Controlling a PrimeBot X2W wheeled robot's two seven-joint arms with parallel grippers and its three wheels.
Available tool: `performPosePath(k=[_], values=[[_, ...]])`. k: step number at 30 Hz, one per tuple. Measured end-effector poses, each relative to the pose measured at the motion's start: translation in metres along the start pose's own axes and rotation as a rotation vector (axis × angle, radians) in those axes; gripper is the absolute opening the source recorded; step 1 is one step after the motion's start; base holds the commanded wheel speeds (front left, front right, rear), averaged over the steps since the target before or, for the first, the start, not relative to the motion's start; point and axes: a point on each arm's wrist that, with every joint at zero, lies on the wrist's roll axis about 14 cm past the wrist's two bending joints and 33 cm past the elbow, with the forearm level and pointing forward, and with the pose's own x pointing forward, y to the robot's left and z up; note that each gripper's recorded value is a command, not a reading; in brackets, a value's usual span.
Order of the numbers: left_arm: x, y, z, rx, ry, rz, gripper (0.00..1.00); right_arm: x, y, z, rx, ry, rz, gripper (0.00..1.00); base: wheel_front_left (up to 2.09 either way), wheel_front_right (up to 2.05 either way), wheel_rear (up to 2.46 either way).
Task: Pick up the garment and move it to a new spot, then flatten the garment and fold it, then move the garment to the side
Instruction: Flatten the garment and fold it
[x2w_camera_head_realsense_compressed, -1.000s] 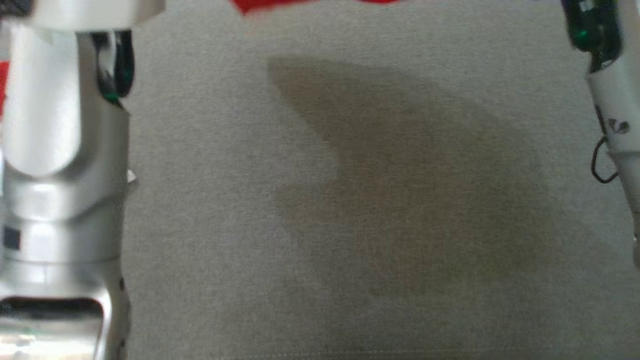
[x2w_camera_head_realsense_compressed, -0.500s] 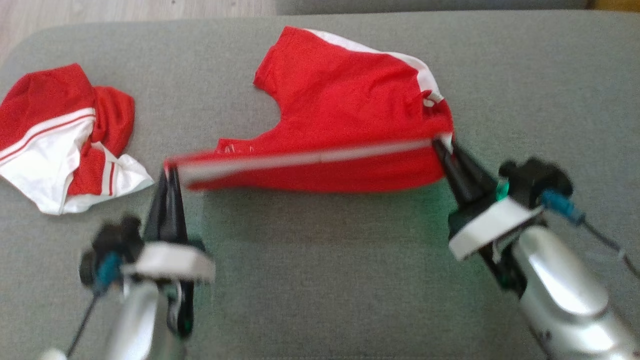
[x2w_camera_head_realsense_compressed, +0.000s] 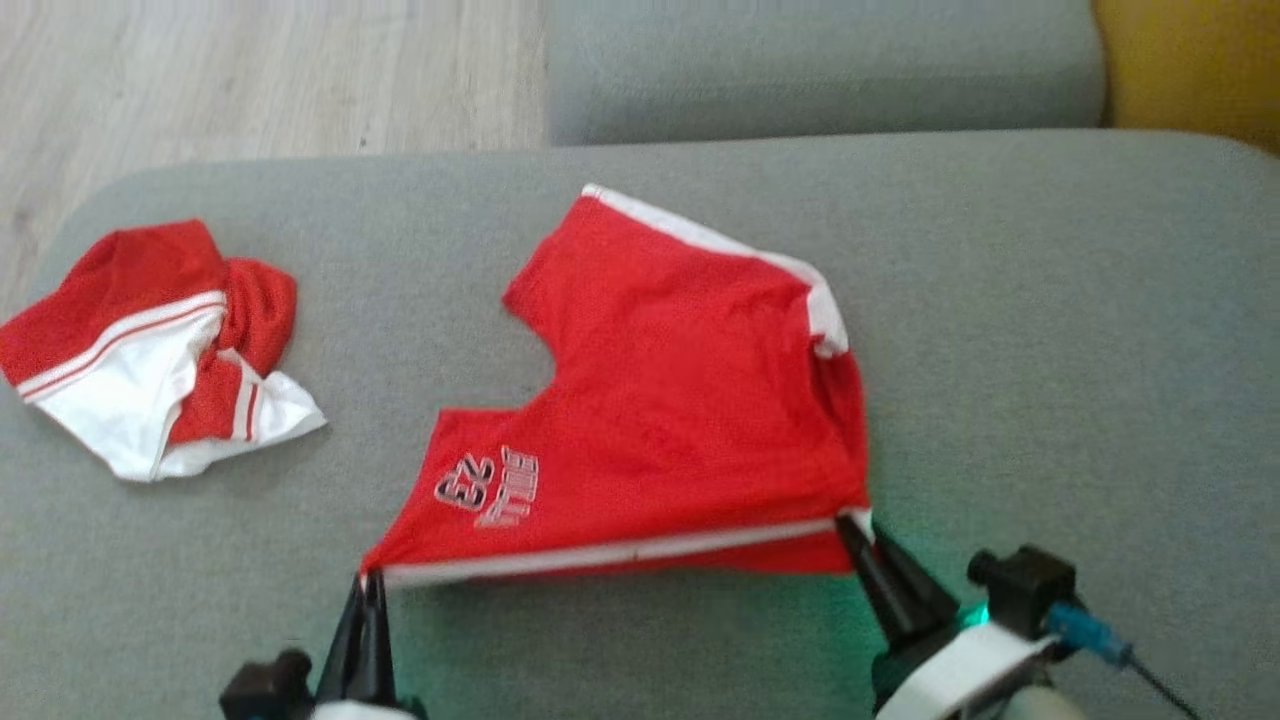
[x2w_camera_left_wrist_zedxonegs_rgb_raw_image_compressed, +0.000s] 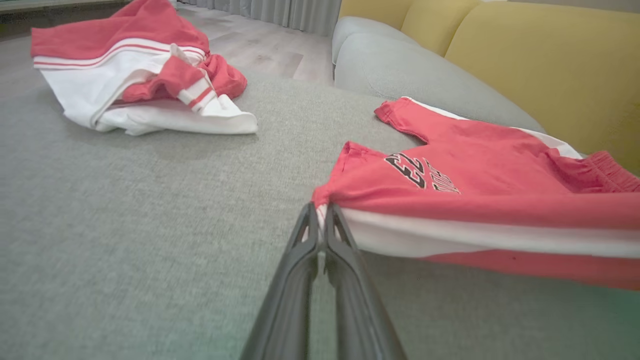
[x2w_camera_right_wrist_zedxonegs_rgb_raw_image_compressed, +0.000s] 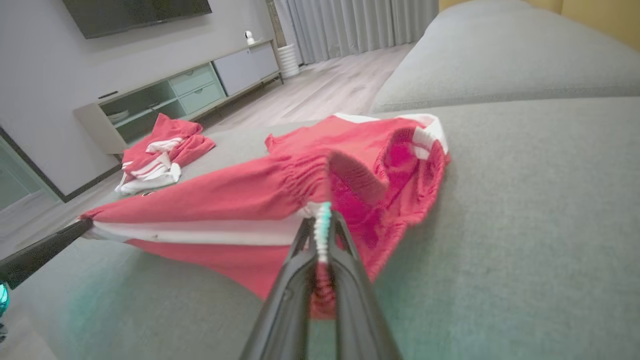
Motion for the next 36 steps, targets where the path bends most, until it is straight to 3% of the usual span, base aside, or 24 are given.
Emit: performPosePath(k=[6, 11, 15, 22, 28, 36], values=[[-0.016, 0.002, -0.017, 0.024, 0.043, 0.006, 0.0, -0.017, 0.011, -0.003, 0.045, -0.012, 0.004, 0.0, 0.0, 0.0, 0.0], [-0.004, -0.006, -0.002, 0.043, 0.003, -0.027, 0.0, -0.018, 0.005, 0.002, 0.084, -0.034, -0.025, 0.0, 0.0, 0.0, 0.0], [0.035, -0.037, 0.037, 0.132, -0.084, -0.153, 0.0, -0.006, -0.01, 0.016, 0.145, -0.082, -0.08, 0.0, 0.0, 0.0, 0.0], [0.128, -0.1, 0.108, 0.335, -0.2, -0.364, 0.0, 0.052, -0.046, 0.06, 0.205, -0.186, -0.128, 0.0, 0.0, 0.0, 0.0], [0.183, -0.143, 0.09, 0.433, -0.076, -0.508, 0.0, 0.081, -0.07, 0.06, 0.242, -0.18, -0.161, 0.0, 0.0, 0.0, 0.0], [0.235, -0.165, 0.072, 0.501, 0.004, -0.586, 0.0, 0.081, -0.104, 0.049, 0.287, -0.172, -0.256, 0.0, 0.0, 0.0, 0.0]])
